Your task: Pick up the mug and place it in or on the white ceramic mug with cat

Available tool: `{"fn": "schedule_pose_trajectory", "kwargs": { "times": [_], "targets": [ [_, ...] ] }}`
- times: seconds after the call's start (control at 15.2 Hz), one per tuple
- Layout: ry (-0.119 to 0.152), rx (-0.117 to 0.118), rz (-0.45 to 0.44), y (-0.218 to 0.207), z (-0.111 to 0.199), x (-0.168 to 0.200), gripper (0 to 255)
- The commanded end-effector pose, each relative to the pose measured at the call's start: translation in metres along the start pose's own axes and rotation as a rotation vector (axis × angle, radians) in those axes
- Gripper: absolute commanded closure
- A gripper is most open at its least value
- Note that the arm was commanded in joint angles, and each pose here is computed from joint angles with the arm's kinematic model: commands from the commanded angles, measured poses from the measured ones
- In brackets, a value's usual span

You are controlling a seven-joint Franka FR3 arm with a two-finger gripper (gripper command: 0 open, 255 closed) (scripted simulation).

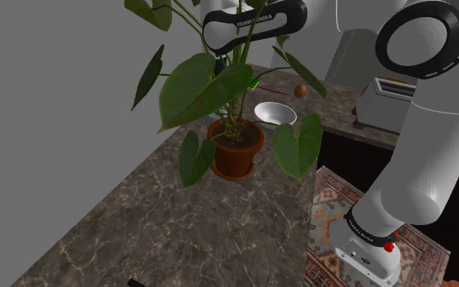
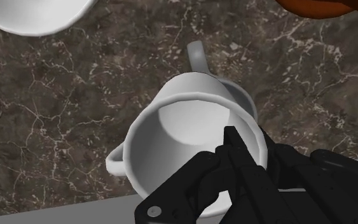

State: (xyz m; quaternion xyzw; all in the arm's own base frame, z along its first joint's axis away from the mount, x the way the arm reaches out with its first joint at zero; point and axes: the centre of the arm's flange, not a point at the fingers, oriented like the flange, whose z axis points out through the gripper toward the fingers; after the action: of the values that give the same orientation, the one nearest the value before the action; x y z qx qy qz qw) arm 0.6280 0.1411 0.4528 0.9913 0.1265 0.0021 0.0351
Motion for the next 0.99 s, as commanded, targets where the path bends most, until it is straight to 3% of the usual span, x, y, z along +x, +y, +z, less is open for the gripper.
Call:
{"fn": "schedule_pose_trajectory", "kwargs": {
  "times": [0.0,0.07,0.4,0.66,0.92],
  "targets": [
    [-0.001,0.0,0.0,0.0,0.001,0.0,255],
    [-0.001,0.0,0.0,0.0,0.001,0.0,0],
    [-0.001,0.0,0.0,0.0,0.001,0.0,0],
    [-0.001,0.0,0.0,0.0,-0.049,0.0,0],
    [-0.001,0.0,0.0,0.0,-0.049,0.0,0]
  ]
}}
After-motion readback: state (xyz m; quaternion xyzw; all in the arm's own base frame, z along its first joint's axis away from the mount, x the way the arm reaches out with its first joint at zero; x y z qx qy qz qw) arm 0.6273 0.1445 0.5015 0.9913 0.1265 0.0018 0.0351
